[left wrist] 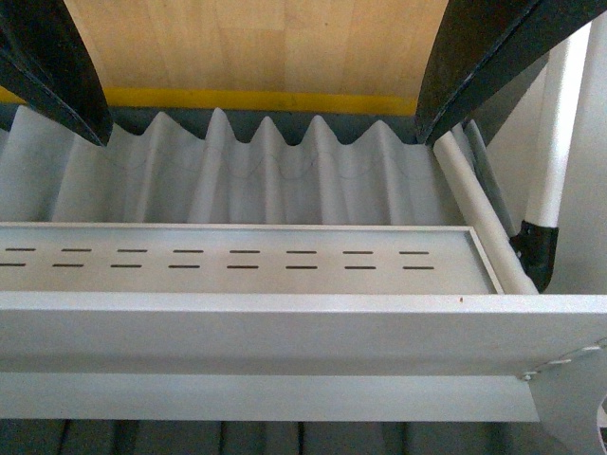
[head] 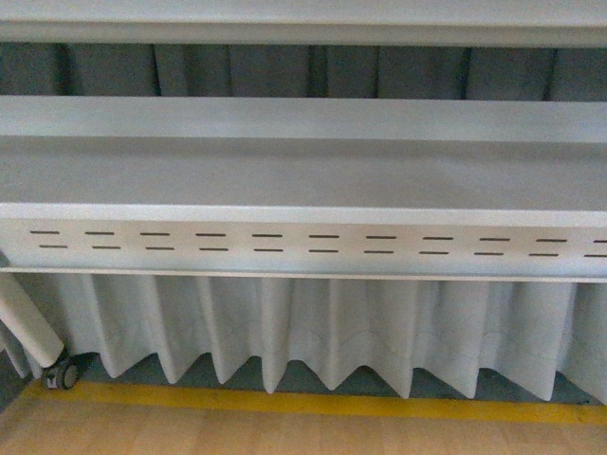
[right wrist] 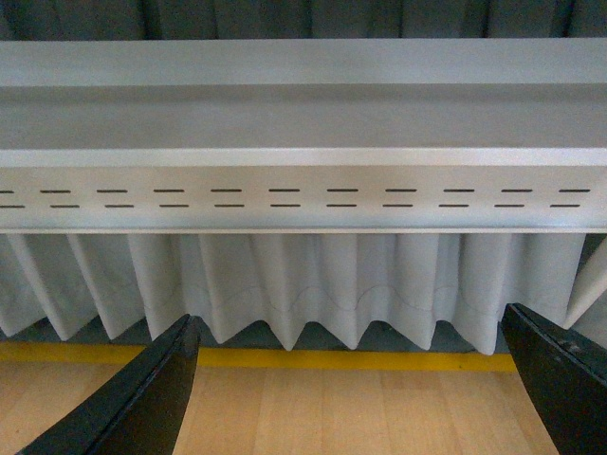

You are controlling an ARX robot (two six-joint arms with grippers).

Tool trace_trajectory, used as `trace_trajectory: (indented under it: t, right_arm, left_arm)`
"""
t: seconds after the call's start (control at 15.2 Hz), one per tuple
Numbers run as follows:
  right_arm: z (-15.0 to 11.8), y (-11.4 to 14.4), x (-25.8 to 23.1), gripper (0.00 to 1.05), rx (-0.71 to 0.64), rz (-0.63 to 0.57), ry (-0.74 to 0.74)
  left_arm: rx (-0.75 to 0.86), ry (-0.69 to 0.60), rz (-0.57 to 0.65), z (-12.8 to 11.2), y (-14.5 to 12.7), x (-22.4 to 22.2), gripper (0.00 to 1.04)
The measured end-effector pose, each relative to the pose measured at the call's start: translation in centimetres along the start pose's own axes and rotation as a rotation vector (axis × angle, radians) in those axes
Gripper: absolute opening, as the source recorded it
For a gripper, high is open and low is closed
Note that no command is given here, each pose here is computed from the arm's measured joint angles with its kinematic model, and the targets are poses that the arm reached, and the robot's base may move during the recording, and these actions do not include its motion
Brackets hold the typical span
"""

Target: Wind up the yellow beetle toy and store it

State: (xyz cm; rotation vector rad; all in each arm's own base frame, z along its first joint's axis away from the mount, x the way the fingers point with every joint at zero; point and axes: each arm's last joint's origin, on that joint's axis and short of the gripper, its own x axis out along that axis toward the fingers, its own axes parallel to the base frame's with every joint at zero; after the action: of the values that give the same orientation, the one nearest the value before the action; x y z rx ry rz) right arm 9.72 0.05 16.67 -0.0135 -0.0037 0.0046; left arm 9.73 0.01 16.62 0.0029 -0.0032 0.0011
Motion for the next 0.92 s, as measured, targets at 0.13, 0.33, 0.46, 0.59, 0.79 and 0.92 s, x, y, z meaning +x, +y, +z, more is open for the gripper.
trace_trajectory:
  t: [0.13, 0.33, 0.46, 0.59, 0.79, 0.92]
  right_arm:
    - [0.00, 0.00, 0.00, 0.98, 0.000, 0.000, 0.000]
    - [0.00, 0.00, 0.00, 0.98, 0.000, 0.000, 0.000]
    - [0.01, 0.00, 0.00, 0.98, 0.000, 0.000, -0.001]
    - [0.00, 0.00, 0.00, 0.98, 0.000, 0.000, 0.000]
    - [0.00, 0.00, 0.00, 0.98, 0.000, 0.000, 0.000]
    - [0.00, 0.00, 0.00, 0.98, 0.000, 0.000, 0.000]
  left_arm:
    - [0.000, 0.000, 0.000, 0.00, 0.00, 0.00, 0.98]
    - [0.000, 0.000, 0.000, 0.00, 0.00, 0.00, 0.98]
    - [0.000, 0.000, 0.000, 0.00, 0.00, 0.00, 0.98]
    - [0.000, 0.000, 0.000, 0.00, 0.00, 0.00, 0.98]
    - [0.000, 0.000, 0.000, 0.00, 0.00, 0.00, 0.98]
    - [0.000, 0.000, 0.000, 0.00, 0.00, 0.00, 0.98]
